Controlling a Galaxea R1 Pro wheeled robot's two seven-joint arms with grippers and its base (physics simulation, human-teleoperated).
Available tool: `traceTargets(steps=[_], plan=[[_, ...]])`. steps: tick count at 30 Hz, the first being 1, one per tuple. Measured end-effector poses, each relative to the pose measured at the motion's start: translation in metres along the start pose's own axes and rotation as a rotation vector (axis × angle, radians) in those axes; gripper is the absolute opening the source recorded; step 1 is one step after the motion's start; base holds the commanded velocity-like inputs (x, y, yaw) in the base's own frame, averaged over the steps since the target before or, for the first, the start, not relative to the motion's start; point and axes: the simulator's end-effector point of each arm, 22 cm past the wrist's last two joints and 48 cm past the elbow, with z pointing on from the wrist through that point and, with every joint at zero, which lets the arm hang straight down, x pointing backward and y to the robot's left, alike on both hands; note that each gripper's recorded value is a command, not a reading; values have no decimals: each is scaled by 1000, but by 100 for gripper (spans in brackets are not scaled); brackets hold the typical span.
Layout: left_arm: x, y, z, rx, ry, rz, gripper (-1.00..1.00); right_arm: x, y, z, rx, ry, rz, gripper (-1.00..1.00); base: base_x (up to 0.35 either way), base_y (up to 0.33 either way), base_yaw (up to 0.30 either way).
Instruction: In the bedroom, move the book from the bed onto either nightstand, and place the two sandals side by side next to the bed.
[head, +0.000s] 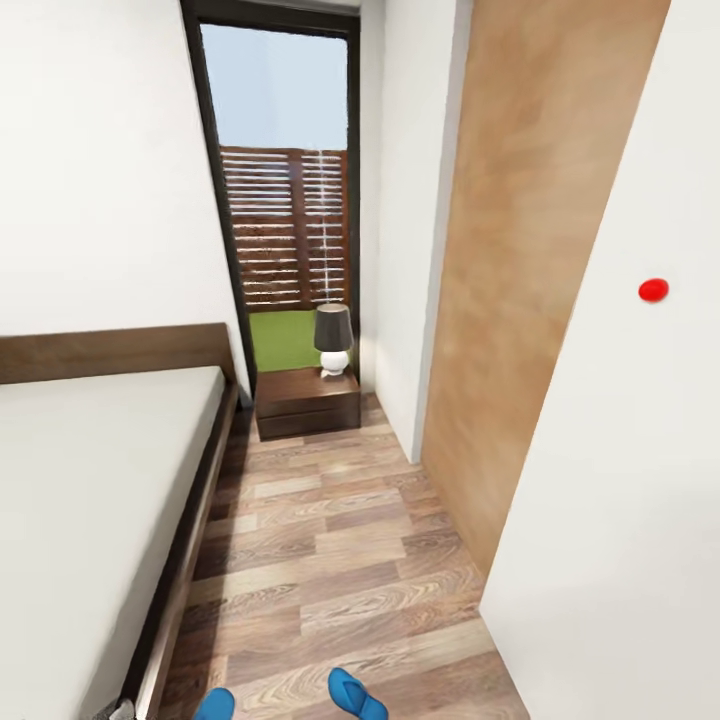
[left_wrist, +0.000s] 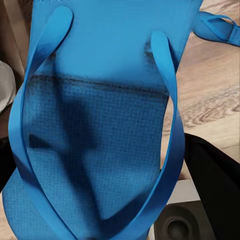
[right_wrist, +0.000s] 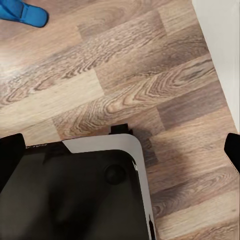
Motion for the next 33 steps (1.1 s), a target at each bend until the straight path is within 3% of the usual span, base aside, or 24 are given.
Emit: traceTargets(steps=[14,33], plan=[[0,0,0,0,0,0,-100,0,0,0,0,0,0,100,134,-46,273],[0,0,0,0,-1,-1,-100,0,0,0,0,0,0,100,160,-128,34]])
